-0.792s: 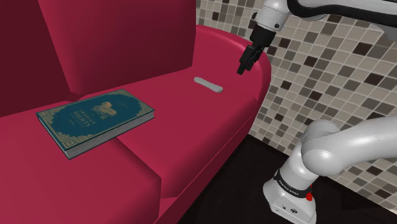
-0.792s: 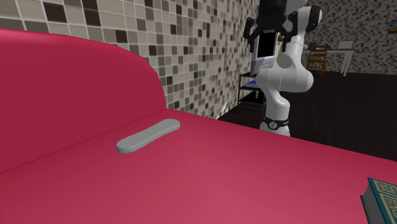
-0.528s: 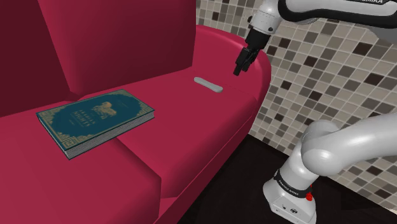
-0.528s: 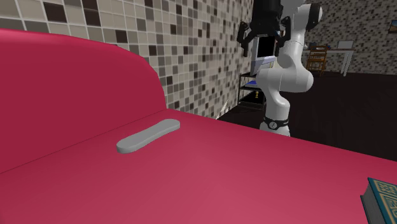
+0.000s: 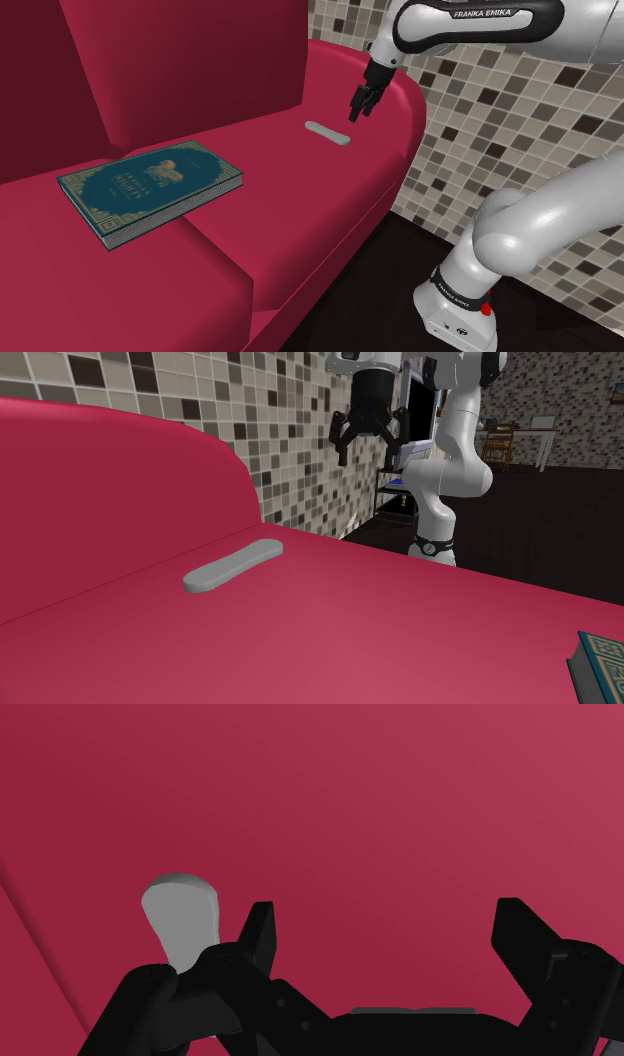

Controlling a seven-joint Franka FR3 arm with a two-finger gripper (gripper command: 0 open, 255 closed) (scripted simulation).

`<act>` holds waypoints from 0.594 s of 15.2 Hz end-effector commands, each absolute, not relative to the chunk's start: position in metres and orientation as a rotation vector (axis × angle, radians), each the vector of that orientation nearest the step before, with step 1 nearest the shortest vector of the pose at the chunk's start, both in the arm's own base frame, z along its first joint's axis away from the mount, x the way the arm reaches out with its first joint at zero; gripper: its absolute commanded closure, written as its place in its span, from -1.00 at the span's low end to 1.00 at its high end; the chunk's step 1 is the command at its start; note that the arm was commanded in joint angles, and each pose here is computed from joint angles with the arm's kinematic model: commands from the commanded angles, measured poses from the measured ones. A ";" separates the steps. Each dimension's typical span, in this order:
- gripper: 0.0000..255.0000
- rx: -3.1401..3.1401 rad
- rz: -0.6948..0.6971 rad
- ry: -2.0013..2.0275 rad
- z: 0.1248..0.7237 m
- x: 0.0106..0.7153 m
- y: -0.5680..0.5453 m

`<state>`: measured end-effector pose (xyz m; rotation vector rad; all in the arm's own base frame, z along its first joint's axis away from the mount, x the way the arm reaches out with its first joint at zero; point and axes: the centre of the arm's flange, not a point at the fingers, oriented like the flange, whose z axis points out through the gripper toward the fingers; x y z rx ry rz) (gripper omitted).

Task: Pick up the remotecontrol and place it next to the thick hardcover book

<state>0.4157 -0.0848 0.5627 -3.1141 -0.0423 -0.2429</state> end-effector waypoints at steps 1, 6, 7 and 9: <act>-1.00 -3.119 -0.244 -0.037 0.551 0.434 -0.097; -1.00 -3.131 -0.242 -0.023 0.521 0.480 -0.133; -1.00 -3.133 -0.241 -0.020 0.515 0.489 -0.140; -1.00 -3.138 -0.240 -0.015 0.503 0.507 -0.155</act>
